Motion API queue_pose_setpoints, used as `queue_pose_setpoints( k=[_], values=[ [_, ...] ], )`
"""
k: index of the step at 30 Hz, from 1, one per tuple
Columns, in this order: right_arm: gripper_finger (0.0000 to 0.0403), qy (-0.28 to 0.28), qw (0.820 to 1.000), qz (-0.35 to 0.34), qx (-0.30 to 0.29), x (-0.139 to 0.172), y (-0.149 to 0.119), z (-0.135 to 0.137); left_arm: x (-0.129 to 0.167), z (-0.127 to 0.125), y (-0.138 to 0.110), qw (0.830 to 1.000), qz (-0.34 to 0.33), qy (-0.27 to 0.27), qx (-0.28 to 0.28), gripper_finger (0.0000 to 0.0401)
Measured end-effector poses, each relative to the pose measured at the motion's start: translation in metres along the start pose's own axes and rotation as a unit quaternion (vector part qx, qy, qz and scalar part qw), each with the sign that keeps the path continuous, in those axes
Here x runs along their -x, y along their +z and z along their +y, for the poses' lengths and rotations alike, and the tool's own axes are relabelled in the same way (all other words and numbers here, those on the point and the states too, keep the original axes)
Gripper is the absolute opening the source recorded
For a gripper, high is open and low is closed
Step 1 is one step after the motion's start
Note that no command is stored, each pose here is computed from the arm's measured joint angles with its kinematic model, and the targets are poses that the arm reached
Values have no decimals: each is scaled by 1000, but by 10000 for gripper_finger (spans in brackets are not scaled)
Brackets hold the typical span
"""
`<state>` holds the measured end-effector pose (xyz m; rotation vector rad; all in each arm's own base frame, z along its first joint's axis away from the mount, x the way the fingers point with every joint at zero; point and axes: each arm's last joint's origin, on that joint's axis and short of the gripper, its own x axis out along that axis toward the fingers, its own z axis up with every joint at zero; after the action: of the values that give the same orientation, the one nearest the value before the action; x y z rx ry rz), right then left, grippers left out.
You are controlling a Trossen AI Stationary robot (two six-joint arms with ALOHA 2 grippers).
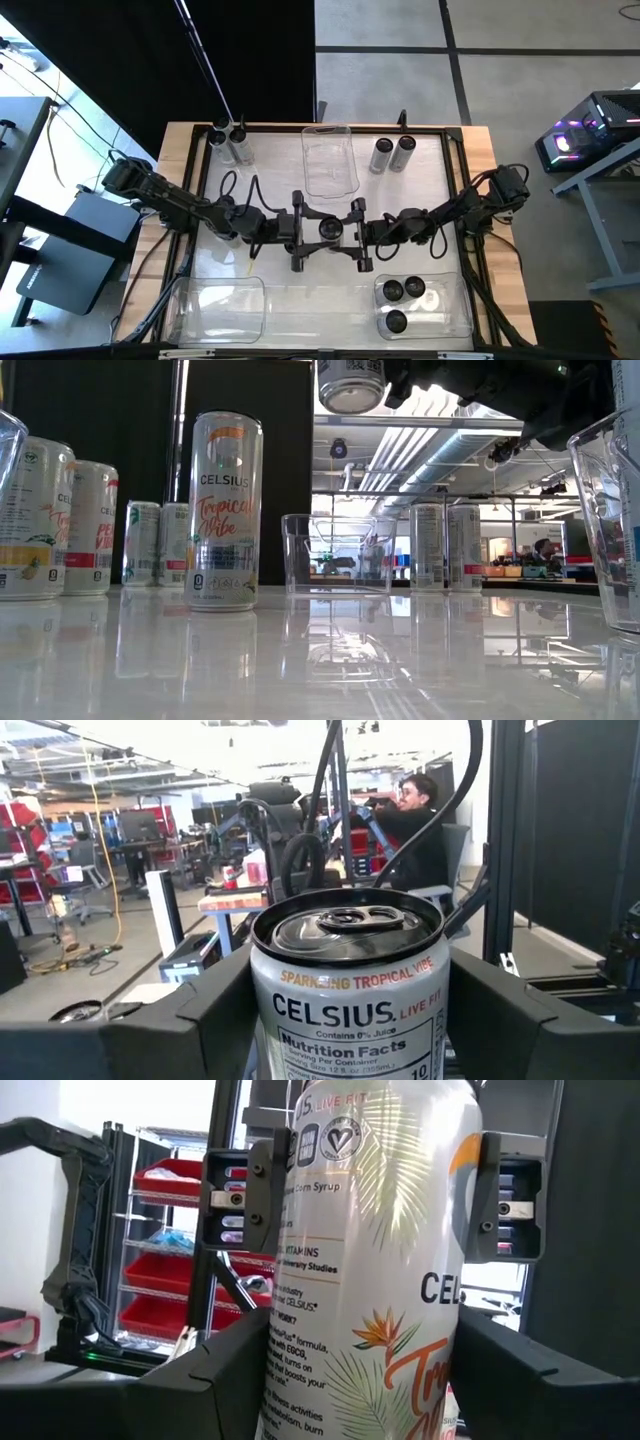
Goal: Sort soda cans
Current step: Remove white yellow soda can from the top middle transparent bin
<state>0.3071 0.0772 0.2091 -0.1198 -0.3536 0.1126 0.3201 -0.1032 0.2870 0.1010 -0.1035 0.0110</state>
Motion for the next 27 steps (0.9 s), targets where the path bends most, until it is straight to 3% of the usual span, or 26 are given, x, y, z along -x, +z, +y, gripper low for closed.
queue_pose_setpoints(
  k=[13,21,27],
  values=[
    [244,-5,999,42,-4,0,-8,0,1,0,-8,999,42,6,-7,249],
    [307,-16,997,69,-20,0,-14,-6,1,0,-12,998,59,11,-29,249],
    [316,-36,995,87,-15,1,-17,-8,1,0,-15,996,72,26,-34,248]
  ],
)
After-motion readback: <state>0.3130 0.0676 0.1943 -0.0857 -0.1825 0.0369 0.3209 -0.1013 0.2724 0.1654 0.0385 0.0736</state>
